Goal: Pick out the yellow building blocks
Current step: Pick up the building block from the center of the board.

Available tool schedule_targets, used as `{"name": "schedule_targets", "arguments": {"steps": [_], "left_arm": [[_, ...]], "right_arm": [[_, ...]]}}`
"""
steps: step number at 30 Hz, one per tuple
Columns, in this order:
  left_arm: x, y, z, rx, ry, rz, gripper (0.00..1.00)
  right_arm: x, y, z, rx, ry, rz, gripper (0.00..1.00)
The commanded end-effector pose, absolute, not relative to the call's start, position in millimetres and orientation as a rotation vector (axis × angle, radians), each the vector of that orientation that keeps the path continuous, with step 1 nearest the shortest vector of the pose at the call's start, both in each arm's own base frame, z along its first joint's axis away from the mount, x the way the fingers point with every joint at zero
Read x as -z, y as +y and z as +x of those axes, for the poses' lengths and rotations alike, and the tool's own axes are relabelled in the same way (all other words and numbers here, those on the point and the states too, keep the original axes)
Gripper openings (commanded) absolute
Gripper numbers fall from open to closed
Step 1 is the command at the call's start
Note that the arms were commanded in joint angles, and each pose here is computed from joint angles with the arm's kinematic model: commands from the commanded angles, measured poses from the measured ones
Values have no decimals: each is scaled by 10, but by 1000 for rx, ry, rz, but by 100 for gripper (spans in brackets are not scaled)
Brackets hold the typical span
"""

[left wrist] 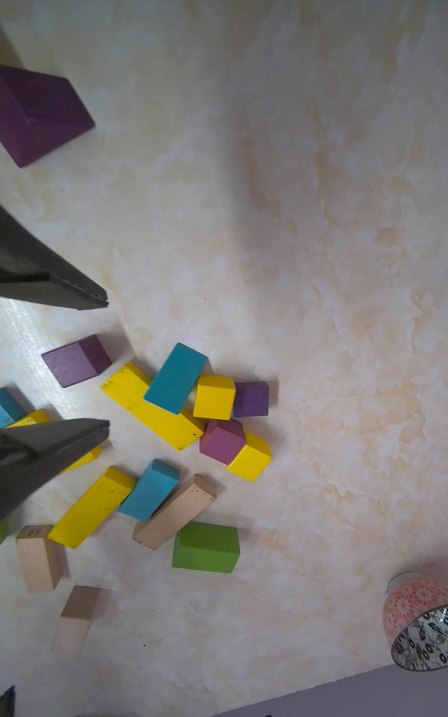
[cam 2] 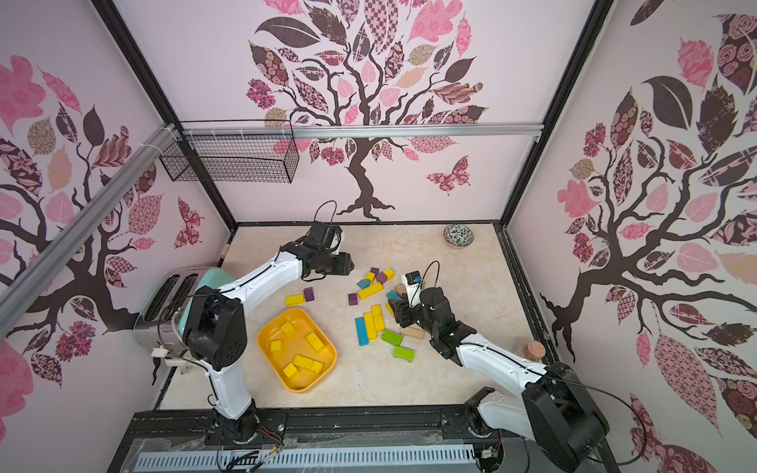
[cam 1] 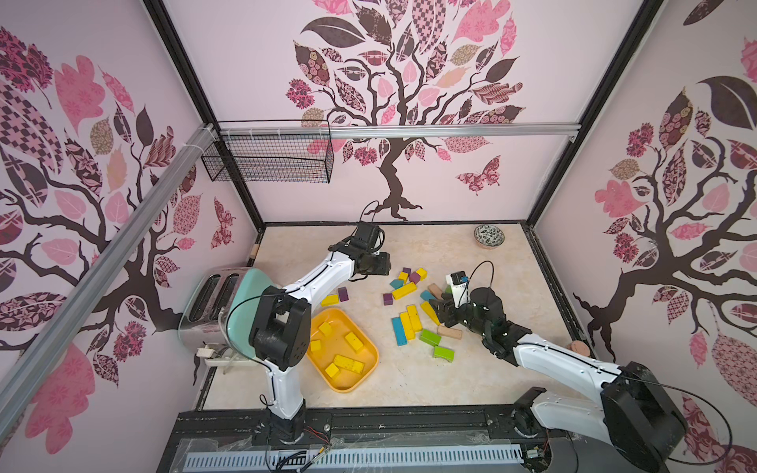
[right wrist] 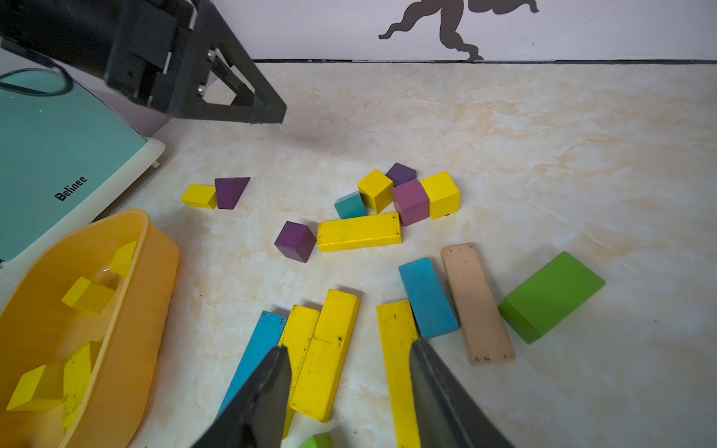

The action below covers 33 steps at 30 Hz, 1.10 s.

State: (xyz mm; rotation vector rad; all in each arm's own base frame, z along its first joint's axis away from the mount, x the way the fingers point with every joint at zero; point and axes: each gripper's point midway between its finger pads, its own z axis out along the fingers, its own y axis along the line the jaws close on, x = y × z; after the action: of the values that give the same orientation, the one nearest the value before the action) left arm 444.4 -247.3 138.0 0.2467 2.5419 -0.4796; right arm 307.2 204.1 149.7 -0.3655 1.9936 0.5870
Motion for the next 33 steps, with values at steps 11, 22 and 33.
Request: {"name": "schedule_targets", "arguments": {"steps": [11, 22, 33], "left_arm": [[-896, -2889, 4774, 390, 2603, 412, 53], [-628, -3040, 4786, 376, 2686, 488, 50], [-281, -3081, 4668, 345, 2785, 538, 47]], "right_arm": [[-1702, 2118, 3036, -562, 1901, -382, 55], [-1701, 2118, 3022, -554, 1897, -385, 57], [-1704, 2132, 3006, -545, 1890, -396, 58]]}}
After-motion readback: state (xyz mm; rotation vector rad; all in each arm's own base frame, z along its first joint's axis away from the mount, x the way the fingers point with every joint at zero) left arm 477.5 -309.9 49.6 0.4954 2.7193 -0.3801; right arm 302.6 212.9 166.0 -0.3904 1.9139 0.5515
